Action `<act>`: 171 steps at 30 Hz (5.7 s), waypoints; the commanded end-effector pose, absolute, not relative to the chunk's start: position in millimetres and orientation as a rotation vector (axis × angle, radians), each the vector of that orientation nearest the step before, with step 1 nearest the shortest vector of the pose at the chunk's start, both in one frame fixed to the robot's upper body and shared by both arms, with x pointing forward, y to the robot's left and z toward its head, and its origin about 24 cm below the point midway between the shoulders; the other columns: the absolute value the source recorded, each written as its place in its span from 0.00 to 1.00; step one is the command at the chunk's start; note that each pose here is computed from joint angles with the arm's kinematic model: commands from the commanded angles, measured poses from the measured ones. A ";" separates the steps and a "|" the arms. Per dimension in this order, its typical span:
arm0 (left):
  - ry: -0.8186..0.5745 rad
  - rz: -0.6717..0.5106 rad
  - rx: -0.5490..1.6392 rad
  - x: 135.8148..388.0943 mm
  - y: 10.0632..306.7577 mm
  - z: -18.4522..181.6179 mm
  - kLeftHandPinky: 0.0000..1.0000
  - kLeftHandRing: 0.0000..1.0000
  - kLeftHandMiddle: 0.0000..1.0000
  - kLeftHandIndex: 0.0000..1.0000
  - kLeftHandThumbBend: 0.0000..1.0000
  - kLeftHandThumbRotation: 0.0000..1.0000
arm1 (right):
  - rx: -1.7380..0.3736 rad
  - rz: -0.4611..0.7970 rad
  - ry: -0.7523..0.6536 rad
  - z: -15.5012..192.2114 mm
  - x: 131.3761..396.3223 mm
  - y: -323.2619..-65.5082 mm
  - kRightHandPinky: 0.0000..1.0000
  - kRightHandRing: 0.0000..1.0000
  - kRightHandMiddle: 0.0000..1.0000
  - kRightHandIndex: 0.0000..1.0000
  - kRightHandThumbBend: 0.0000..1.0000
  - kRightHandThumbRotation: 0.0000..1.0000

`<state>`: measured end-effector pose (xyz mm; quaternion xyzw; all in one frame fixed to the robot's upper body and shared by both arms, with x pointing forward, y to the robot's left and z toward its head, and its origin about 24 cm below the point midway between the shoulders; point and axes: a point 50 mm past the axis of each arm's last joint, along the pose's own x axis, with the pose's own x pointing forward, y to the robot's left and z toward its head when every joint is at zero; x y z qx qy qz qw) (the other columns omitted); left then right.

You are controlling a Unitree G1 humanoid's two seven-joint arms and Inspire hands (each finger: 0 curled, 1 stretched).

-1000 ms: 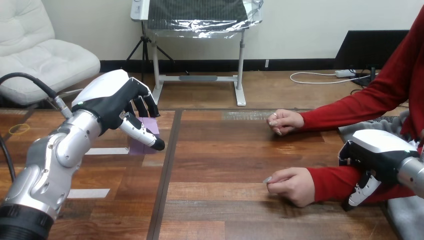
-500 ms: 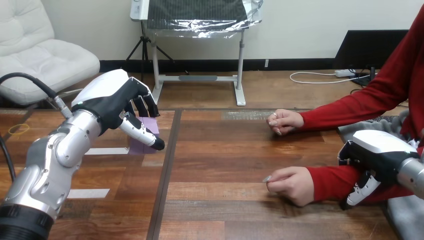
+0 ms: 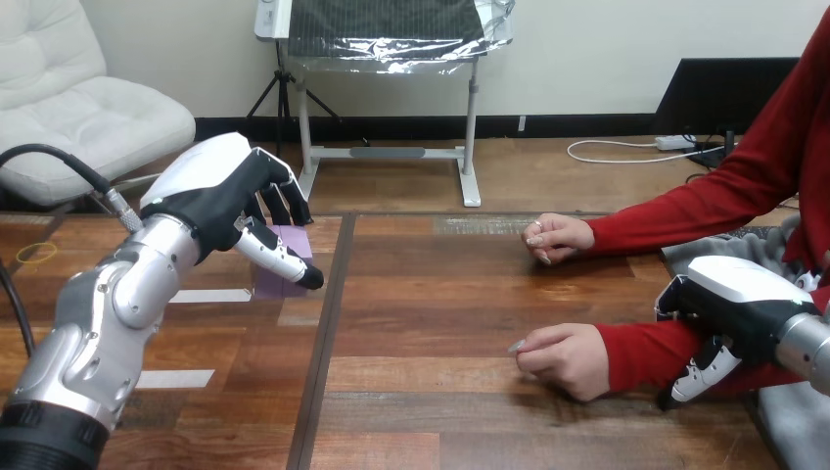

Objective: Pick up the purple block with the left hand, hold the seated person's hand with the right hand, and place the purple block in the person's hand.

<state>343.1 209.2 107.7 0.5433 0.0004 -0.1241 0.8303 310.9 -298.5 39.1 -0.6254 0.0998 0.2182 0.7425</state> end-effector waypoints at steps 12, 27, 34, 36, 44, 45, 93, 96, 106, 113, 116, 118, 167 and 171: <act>-0.127 -0.190 1.010 349.7 197.1 116.6 0.36 0.39 0.44 0.43 0.79 0.00 | -1.261 0.421 0.019 66.1 322.2 -285.8 0.23 0.25 0.30 0.31 0.79 0.15; -0.090 -0.198 0.917 355.0 183.1 97.8 0.38 0.39 0.44 0.44 0.76 0.00 | -1.193 0.409 -0.100 74.6 324.2 -272.2 0.25 0.25 0.30 0.31 0.83 0.14; -0.084 -0.208 0.889 357.4 175.0 90.1 0.37 0.39 0.43 0.44 0.78 0.00 | -1.178 0.424 -0.127 76.8 325.4 -265.1 0.25 0.27 0.31 0.32 0.83 0.14; -0.080 -0.213 0.881 358.1 171.7 87.4 0.37 0.39 0.43 0.44 0.79 0.00 | -1.177 0.425 -0.138 77.3 325.9 -262.4 0.25 0.27 0.32 0.32 0.83 0.15; -0.063 -0.230 0.840 360.5 160.0 78.7 0.36 0.38 0.42 0.44 0.80 0.00 | -1.141 0.439 -0.161 77.6 327.6 -252.3 0.26 0.28 0.32 0.33 0.82 0.16; -0.063 -0.233 0.838 360.6 158.7 78.2 0.35 0.37 0.42 0.44 0.80 0.00 | -1.136 0.439 -0.163 77.5 327.8 -251.3 0.26 0.28 0.32 0.33 0.82 0.16; -0.135 -0.288 0.715 369.5 103.4 76.7 0.35 0.39 0.43 0.44 0.78 0.00 | -1.048 0.483 -0.227 80.9 334.2 -212.5 0.26 0.29 0.33 0.33 0.81 0.25; -0.146 -0.289 0.718 370.3 101.2 78.9 0.36 0.39 0.43 0.44 0.77 0.00 | -1.043 0.483 -0.224 80.6 334.2 -211.6 0.27 0.29 0.33 0.34 0.82 0.25; -0.160 -0.288 0.715 373.3 93.4 85.1 0.36 0.37 0.42 0.44 0.74 0.00 | -1.040 0.483 -0.226 79.8 333.3 -210.1 0.27 0.30 0.34 0.35 0.83 0.25; -0.170 -0.290 0.714 374.3 88.7 88.5 0.35 0.37 0.42 0.44 0.75 0.00 | -1.038 0.480 -0.231 79.1 332.9 -209.1 0.26 0.29 0.33 0.34 0.83 0.24; -0.174 -0.294 0.704 374.3 85.3 89.8 0.34 0.36 0.42 0.43 0.76 0.00 | -1.037 0.480 -0.233 78.6 332.7 -208.6 0.26 0.29 0.33 0.34 0.83 0.24; -0.174 -0.296 0.696 374.2 83.3 90.0 0.34 0.36 0.41 0.43 0.77 0.00 | -1.035 0.480 -0.235 78.3 332.6 -208.4 0.26 0.29 0.33 0.34 0.83 0.23; -0.055 -0.458 0.676 368.8 76.9 80.6 0.46 0.55 0.61 0.61 0.81 0.16 | -1.050 0.553 -0.125 77.0 328.6 -219.5 0.50 0.57 0.60 0.61 0.96 0.48; -0.062 -0.460 0.681 367.4 80.1 80.5 0.50 0.61 0.68 0.67 0.81 0.29 | -1.054 0.567 -0.112 77.4 327.5 -220.8 0.55 0.63 0.66 0.67 0.99 0.56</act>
